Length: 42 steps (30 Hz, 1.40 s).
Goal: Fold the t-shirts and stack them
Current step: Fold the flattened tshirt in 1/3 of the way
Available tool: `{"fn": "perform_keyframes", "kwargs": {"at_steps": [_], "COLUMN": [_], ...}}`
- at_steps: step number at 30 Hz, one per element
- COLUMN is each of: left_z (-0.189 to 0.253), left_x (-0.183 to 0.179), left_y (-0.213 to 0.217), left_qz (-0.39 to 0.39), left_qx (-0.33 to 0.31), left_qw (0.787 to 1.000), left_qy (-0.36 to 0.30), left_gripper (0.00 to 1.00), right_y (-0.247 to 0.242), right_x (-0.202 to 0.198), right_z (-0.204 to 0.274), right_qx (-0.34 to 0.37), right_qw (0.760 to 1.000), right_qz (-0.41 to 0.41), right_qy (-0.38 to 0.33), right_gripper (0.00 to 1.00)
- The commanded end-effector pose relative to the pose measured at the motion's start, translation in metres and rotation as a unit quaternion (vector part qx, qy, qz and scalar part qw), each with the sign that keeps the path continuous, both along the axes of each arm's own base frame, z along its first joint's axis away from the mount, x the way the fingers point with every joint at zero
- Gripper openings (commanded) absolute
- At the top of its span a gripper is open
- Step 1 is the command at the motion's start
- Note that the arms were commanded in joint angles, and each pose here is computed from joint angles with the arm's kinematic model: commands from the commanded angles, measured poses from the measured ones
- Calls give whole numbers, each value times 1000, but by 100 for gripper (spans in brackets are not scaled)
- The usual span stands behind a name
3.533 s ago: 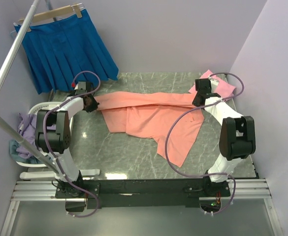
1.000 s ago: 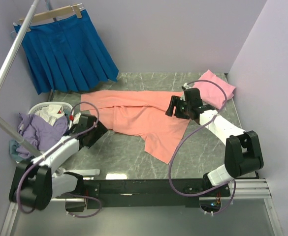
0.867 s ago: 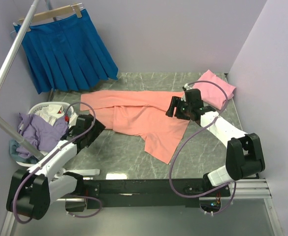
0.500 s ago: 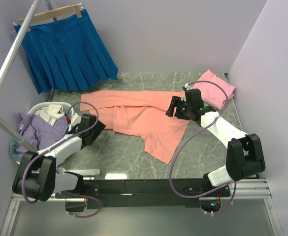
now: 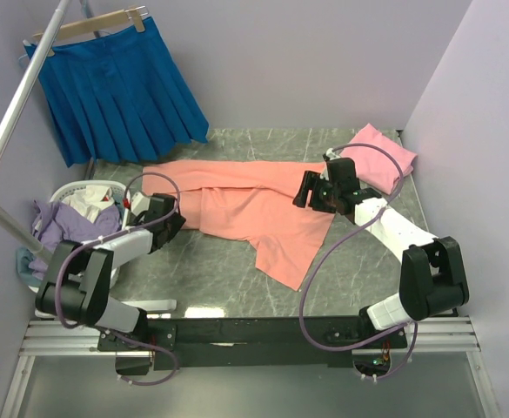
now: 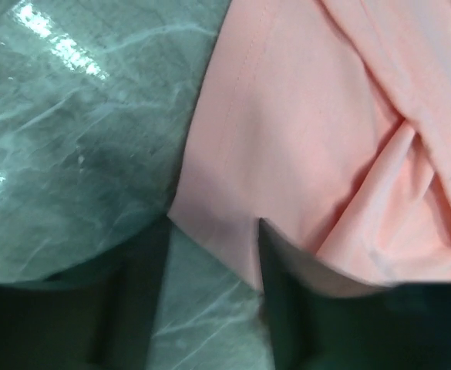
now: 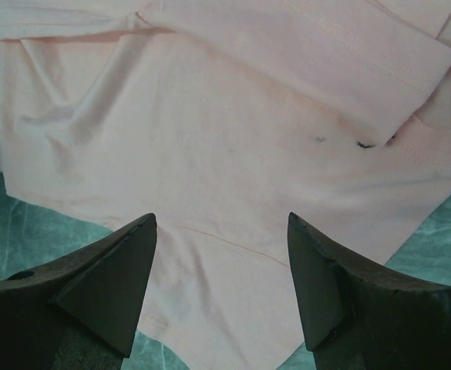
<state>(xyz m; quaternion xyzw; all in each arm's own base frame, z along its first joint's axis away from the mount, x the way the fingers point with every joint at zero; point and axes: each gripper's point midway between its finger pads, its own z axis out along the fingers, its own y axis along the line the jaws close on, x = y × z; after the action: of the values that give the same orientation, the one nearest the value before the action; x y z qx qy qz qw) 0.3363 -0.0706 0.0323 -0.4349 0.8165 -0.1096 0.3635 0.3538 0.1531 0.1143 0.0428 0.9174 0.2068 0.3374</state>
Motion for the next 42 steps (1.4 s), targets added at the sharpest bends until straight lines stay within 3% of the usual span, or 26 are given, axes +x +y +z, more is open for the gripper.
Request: {"fn": "perform_keyframes", "kwargs": {"at_steps": [1, 4, 7, 18, 25, 30, 32, 35, 42], "left_z": [-9, -12, -7, 47, 55, 45, 41, 51, 69], "left_x": [9, 11, 10, -18, -52, -75, -86, -84, -83], "left_y": [-4, -4, -3, -10, 1, 17, 38, 30, 60], "left_qz": [-9, -14, -21, -98, -107, -113, -73, -87, -47], "left_qx": [5, 13, 17, 25, 35, 38, 48, 17, 59], "left_qw": [1000, 1000, 1000, 995, 992, 987, 986, 989, 984], "left_qy": [6, 15, 10, 14, 57, 109, 142, 122, 164], "left_gripper": [28, 6, 1, 1, 4, 8, 8, 11, 16], "right_y": [12, 22, 24, 12, -11, -20, -20, -20, -22], "right_x": [-9, -29, -38, 26, 16, 2, 0, -4, -14], "right_z": [4, -14, -40, -99, -125, -134, -132, -132, -125], "right_qx": [23, 40, 42, -46, -90, -82, -78, -78, -77], "right_qw": [999, 996, 994, 990, 981, 979, 980, 980, 980], "right_qz": [31, 63, 70, 5, -38, -46, -48, -44, -45], "right_qy": [2, 39, 72, 134, 169, 181, 177, 179, 176], "right_gripper": [75, 74, 74, 73, 76, 77, 77, 76, 75]}}
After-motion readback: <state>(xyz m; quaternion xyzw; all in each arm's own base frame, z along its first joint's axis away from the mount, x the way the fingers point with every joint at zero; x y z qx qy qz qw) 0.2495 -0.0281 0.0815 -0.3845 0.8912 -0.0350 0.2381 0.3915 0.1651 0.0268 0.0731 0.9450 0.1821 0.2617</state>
